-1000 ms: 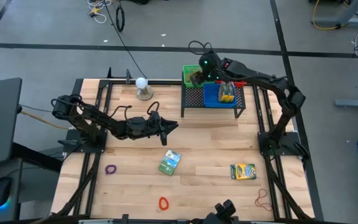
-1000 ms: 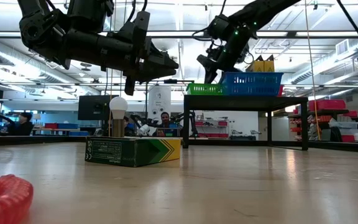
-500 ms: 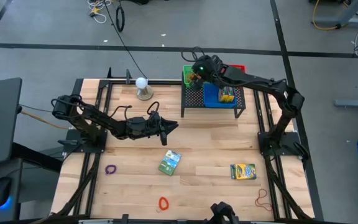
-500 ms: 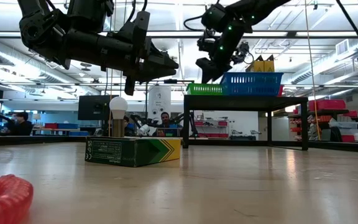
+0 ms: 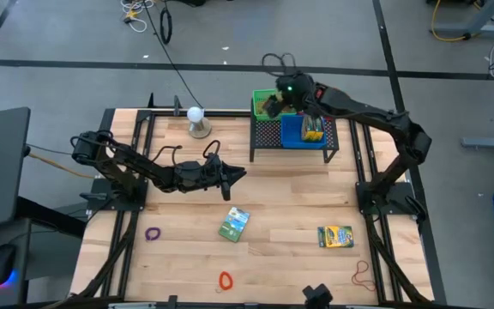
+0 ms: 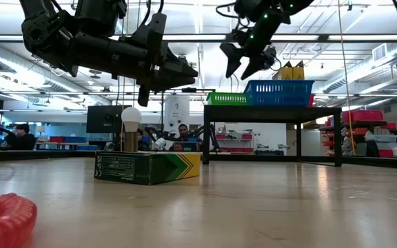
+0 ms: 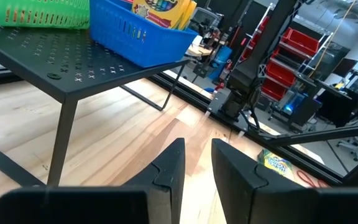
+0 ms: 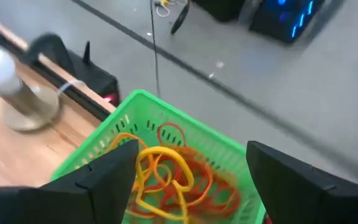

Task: Pick & Place Office Desk Supplies
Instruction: Put the yellow rubber band into the green bin, then put the purple spiral keychain into the red bin

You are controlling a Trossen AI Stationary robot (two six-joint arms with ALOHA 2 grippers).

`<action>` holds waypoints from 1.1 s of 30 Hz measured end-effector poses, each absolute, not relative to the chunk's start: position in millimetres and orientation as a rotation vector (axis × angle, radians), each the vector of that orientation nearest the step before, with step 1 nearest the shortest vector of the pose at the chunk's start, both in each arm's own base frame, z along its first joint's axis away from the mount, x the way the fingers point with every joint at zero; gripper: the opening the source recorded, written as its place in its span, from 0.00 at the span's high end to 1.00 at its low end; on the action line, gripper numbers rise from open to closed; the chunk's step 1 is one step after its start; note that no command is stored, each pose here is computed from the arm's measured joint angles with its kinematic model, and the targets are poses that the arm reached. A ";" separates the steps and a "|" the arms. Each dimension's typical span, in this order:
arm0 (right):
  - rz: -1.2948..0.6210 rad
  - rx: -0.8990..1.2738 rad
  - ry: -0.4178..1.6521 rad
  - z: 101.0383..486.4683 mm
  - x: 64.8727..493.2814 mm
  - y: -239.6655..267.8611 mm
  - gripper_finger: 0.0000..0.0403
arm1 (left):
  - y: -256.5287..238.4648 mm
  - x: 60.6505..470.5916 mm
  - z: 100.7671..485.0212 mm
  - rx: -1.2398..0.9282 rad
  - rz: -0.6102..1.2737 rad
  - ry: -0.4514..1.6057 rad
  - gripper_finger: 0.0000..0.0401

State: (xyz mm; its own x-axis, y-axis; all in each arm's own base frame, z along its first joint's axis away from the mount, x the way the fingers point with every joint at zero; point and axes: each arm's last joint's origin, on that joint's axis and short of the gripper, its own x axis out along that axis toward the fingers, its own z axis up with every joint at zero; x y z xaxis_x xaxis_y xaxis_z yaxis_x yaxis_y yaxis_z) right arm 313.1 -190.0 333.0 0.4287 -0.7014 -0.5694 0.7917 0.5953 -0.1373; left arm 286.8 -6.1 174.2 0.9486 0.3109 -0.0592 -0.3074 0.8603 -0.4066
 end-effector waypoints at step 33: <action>-0.762 0.900 0.205 348.1 290.6 -239.2 0.01 | -6.3 286.8 174.3 -0.458 0.324 -0.014 0.79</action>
State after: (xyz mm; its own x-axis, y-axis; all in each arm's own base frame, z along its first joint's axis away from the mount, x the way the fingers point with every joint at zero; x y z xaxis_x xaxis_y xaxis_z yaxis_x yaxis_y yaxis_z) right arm 290.6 -239.2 348.1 0.7240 -0.5112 -0.4632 0.6745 0.3839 0.6306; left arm 286.8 -6.3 174.3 0.9489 0.3100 -0.0591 -0.3038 0.8468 -0.4366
